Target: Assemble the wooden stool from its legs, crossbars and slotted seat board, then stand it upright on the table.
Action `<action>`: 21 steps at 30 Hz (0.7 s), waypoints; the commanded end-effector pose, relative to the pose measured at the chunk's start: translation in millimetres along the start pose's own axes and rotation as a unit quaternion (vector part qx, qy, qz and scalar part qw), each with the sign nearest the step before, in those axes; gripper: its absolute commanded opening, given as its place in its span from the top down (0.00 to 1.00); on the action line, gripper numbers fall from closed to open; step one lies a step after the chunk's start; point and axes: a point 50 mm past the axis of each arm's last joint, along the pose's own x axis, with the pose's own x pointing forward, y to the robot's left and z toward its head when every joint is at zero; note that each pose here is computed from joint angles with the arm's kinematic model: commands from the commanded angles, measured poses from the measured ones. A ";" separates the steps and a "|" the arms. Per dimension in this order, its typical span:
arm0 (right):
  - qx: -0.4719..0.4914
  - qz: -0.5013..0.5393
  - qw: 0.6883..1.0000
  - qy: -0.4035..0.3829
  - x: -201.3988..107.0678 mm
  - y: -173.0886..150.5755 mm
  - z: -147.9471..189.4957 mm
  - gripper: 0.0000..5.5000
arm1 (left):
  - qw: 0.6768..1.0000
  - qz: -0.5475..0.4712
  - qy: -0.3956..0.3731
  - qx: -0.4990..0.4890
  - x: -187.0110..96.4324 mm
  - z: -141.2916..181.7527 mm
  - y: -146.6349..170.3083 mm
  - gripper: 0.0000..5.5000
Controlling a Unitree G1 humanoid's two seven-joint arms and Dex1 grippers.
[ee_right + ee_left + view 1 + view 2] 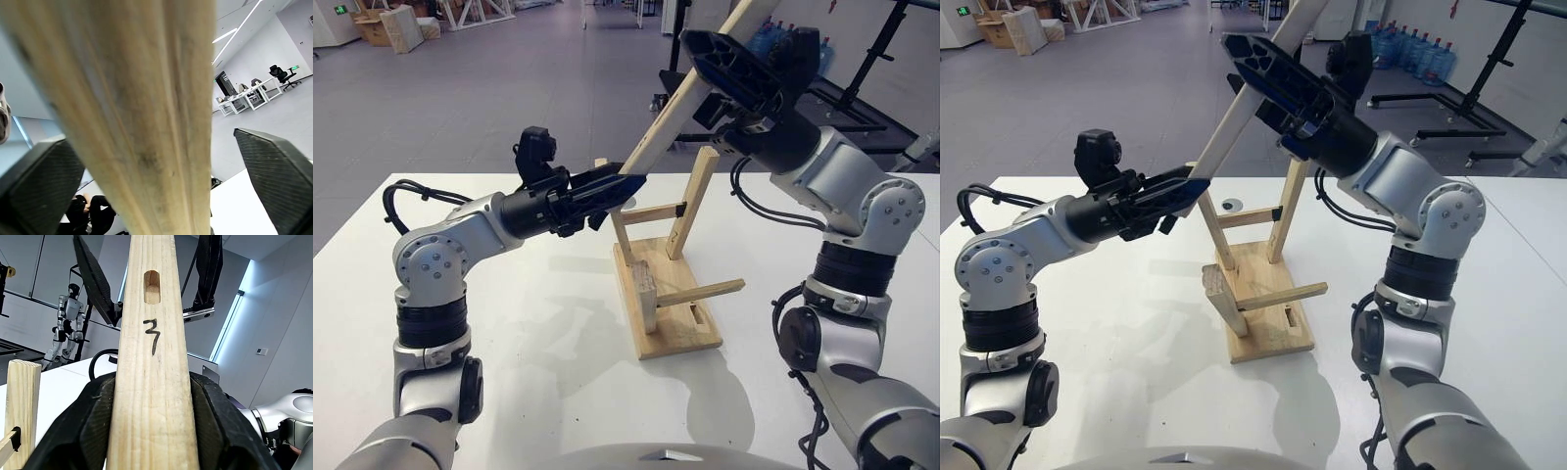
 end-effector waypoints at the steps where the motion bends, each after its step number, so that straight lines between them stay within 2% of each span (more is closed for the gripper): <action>1: 0.004 -0.008 1.000 -0.001 -1.4 0.4 -1.8 0.21 | 1.000 0.002 0.001 0.008 -0.4 0.0 -0.8 0.63; 12: 0.006 -0.006 1.000 -0.017 -3.7 4.4 -0.6 0.58 | 1.000 0.007 0.007 0.008 -2.0 -5.2 0.0 0.63; 21: -0.012 -0.014 1.000 -0.019 -10.4 4.0 0.1 0.59 | 1.000 0.013 0.017 0.018 -4.3 -7.7 -0.6 0.63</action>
